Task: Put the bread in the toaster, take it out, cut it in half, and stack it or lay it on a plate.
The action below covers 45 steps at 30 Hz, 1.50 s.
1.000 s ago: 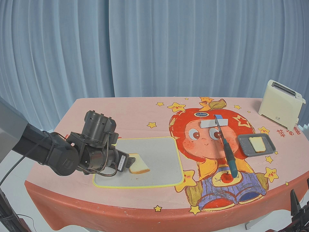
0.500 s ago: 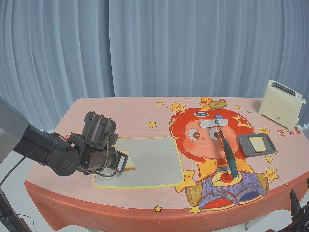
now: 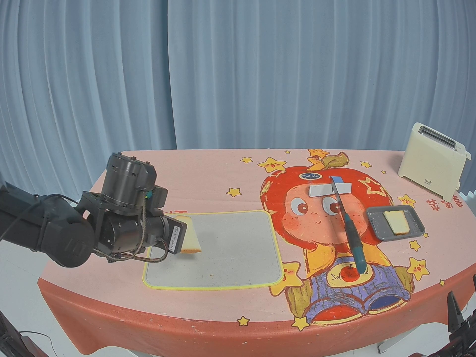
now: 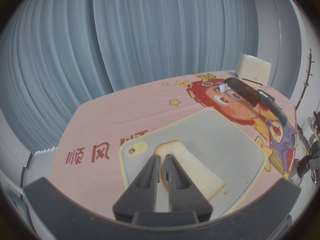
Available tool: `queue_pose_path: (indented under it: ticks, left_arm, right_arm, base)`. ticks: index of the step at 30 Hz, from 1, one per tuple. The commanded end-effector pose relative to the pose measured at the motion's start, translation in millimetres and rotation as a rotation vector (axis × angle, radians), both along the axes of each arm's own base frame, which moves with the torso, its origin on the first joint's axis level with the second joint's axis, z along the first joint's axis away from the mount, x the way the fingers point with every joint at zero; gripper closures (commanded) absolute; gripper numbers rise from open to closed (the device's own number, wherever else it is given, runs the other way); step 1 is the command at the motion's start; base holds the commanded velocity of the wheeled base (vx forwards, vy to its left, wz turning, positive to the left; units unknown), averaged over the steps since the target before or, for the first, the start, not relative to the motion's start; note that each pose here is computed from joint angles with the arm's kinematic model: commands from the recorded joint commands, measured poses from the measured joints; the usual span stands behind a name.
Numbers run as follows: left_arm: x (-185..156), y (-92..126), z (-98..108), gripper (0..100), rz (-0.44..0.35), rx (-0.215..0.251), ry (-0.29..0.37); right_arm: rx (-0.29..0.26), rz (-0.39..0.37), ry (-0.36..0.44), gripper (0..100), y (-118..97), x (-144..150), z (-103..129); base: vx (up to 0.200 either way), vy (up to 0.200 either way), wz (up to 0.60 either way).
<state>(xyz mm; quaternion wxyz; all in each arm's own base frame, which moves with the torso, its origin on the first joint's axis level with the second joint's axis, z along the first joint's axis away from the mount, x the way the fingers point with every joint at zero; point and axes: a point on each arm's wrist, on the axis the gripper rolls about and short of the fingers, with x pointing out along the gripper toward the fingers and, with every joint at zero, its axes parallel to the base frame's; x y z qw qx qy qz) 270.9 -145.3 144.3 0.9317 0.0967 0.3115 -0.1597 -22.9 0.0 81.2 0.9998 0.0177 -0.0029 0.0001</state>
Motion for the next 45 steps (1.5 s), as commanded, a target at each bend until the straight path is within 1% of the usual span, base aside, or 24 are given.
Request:
queue_pose_path:
  ticks: [1,2,5,8,15,18,32,45]
  left_arm:
    - [-12,10,27,100,0.010,-0.044,-0.077]
    - [-14,14,32,100,0.015,-0.054,-0.093]
    - [-17,16,37,100,0.014,-0.065,-0.105]
    - [-24,19,46,100,0.005,-0.086,-0.131]
    - [-30,23,51,100,0.004,-0.099,-0.146]
    - [-32,23,53,100,0.010,-0.113,-0.151]
    - [-33,24,52,100,0.010,-0.111,-0.147]
    - [-34,24,52,100,0.010,-0.110,-0.146]
  right_arm:
    - [0.000,0.000,0.001,0,0,0,-5]
    - [0.000,0.000,0.001,0,0,0,-5]
    - [0.000,0.000,0.001,0,0,0,-5]
    - [0.000,0.000,0.001,0,0,0,-5]
    - [0.000,0.000,0.001,0,0,0,-5]
    - [0.000,0.000,0.001,0,0,0,-5]
    - [0.000,0.000,0.001,0,0,0,-5]
    - [0.000,0.000,0.001,0,0,0,-5]
  base:
    - [0.000,0.000,0.00]
    - [0.000,0.000,0.00]
    - [0.000,0.000,0.00]
    - [0.000,0.000,0.00]
    - [0.000,0.000,0.00]
    - [0.000,0.000,0.00]
    - [0.000,0.000,0.00]
    - [0.000,-0.200,0.00]
